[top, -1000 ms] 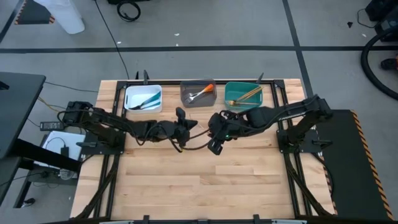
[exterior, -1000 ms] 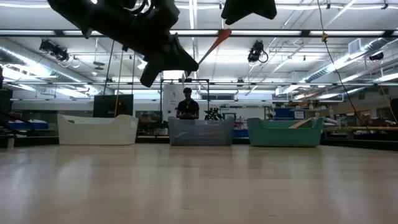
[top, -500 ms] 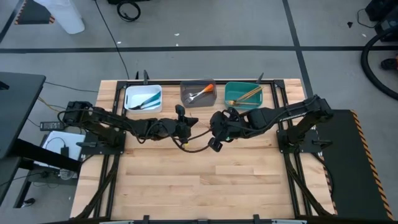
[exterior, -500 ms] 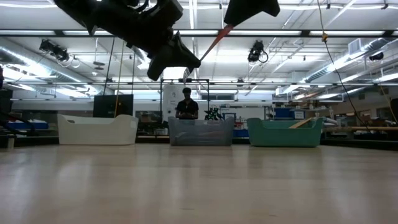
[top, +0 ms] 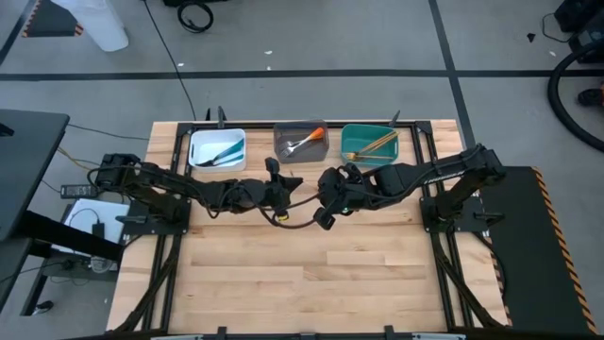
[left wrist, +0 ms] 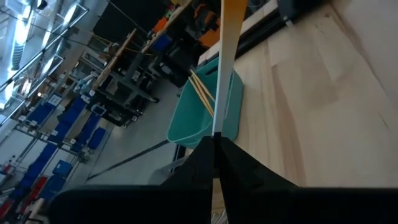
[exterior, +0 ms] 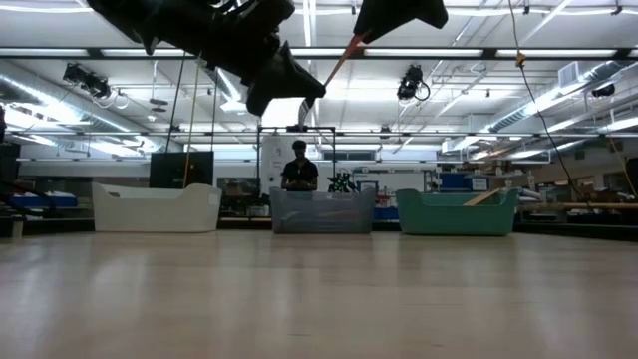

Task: Sort silverware by color (type)
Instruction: Put the orange fork into the black bin

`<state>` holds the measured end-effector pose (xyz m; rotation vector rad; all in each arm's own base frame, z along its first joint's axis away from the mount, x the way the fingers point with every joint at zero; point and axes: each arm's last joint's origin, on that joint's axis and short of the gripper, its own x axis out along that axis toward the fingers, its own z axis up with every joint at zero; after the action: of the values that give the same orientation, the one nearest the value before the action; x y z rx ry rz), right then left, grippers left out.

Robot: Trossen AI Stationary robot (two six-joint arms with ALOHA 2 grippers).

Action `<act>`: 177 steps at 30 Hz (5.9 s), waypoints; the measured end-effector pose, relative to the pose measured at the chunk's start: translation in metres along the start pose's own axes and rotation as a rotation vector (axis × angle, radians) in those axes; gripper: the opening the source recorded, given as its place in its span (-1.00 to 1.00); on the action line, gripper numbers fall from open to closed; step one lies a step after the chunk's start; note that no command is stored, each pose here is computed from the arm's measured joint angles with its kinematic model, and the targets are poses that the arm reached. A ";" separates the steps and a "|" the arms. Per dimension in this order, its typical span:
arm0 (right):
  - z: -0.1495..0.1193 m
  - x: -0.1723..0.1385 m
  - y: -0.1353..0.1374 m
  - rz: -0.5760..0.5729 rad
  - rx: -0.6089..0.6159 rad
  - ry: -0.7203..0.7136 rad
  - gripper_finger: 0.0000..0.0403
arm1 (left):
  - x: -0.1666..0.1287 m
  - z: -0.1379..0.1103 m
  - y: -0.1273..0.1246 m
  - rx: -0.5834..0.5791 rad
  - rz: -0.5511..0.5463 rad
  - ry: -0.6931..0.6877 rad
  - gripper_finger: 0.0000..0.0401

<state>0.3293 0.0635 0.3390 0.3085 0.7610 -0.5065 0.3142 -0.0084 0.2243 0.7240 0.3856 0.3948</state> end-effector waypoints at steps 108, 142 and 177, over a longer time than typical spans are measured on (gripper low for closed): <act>0.016 0.004 -0.001 0.016 0.198 -0.131 -0.92 | -0.006 0.013 0.000 -0.063 0.072 -0.062 -0.90; 0.007 -0.009 -0.010 -0.006 0.086 0.033 -0.24 | 0.002 0.001 0.008 -0.065 0.094 0.003 -0.88; -0.082 0.023 -0.009 -0.349 0.057 -0.040 -0.57 | 0.053 -0.063 0.117 -0.622 -0.052 0.089 -0.88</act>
<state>0.2912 0.0849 0.2655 0.2173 0.7656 -0.8622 0.3051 0.1314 0.2519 0.0909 0.3389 0.4677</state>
